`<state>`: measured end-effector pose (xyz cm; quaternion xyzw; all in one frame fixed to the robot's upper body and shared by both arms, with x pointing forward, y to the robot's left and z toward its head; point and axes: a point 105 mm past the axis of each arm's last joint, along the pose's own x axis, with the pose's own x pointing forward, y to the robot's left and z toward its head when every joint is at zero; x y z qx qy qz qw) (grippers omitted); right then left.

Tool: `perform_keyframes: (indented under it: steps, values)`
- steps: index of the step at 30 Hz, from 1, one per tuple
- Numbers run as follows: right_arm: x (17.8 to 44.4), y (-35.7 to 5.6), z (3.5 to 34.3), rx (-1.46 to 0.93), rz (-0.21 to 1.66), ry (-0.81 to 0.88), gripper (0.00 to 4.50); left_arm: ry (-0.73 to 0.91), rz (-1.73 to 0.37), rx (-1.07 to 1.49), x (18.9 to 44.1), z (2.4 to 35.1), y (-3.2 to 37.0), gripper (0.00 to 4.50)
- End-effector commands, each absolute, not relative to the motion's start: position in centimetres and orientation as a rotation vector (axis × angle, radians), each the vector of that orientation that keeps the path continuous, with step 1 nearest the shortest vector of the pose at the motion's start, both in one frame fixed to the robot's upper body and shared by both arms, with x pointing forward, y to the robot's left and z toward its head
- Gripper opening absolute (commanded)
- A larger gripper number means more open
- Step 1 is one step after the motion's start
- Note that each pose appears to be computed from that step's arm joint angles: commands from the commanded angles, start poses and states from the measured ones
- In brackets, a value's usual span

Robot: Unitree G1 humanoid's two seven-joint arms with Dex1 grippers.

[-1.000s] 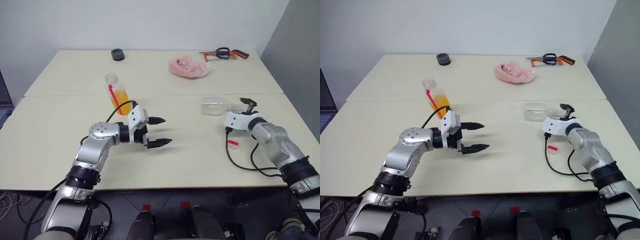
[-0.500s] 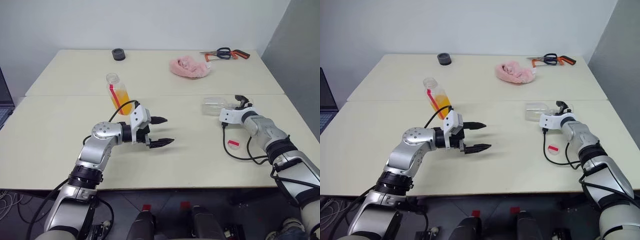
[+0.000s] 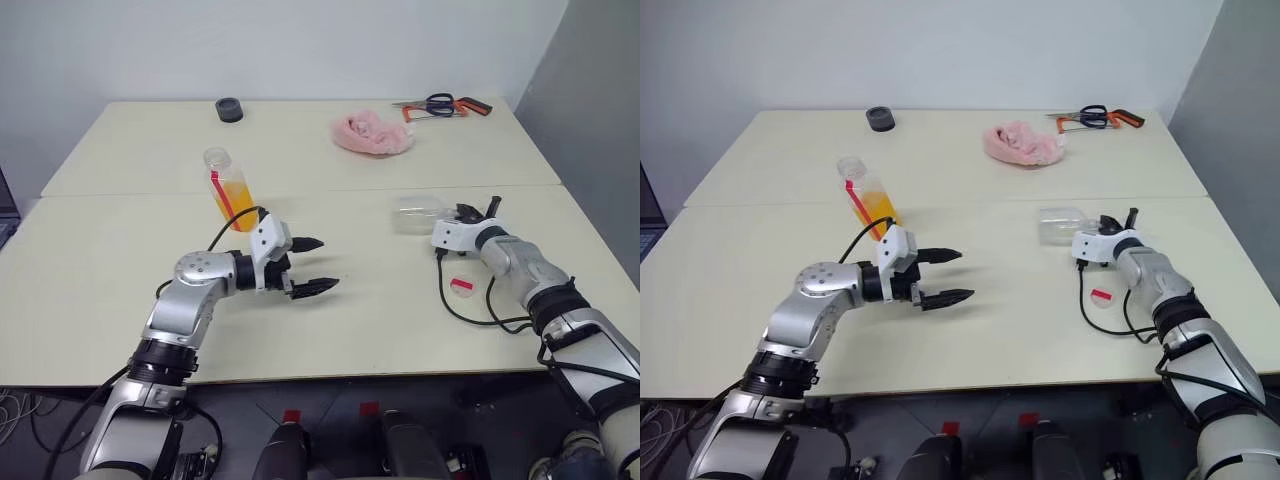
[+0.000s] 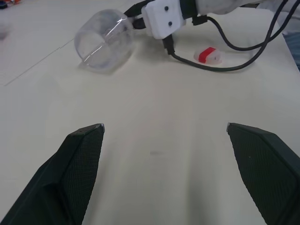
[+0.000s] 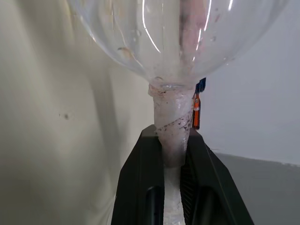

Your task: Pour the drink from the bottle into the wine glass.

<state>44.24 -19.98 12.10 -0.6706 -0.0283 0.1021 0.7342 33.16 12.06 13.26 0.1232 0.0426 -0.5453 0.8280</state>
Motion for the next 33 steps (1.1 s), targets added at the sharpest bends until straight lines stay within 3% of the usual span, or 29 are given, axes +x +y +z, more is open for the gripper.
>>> perform_keyframes:
  steps: [1,7,13,25,31,33]
  values:
    - [43.2,-14.4,17.5,-1.163,0.230,-0.359,0.13,0.063,-1.055,0.219,33.0,14.8,14.9,4.50]
    - [42.5,-8.2,19.1,-0.431,0.310,-0.431,0.13,0.054,-0.953,0.152,32.1,16.0,17.1,4.50]
    - [44.0,-5.6,17.3,-0.140,0.351,-0.320,0.13,0.052,-0.935,0.159,31.5,16.9,17.6,4.50]
    - [42.6,-2.9,10.4,-0.081,0.510,-0.132,0.13,0.005,-0.918,0.167,31.2,19.0,17.4,4.50]
    - [42.2,-3.3,9.0,-0.080,0.516,-0.095,0.13,-0.003,-0.977,0.176,30.7,19.9,16.0,4.50]
    - [42.2,-3.4,9.0,-0.079,0.514,-0.098,0.87,-0.003,-0.991,0.183,30.6,20.0,15.8,4.50]
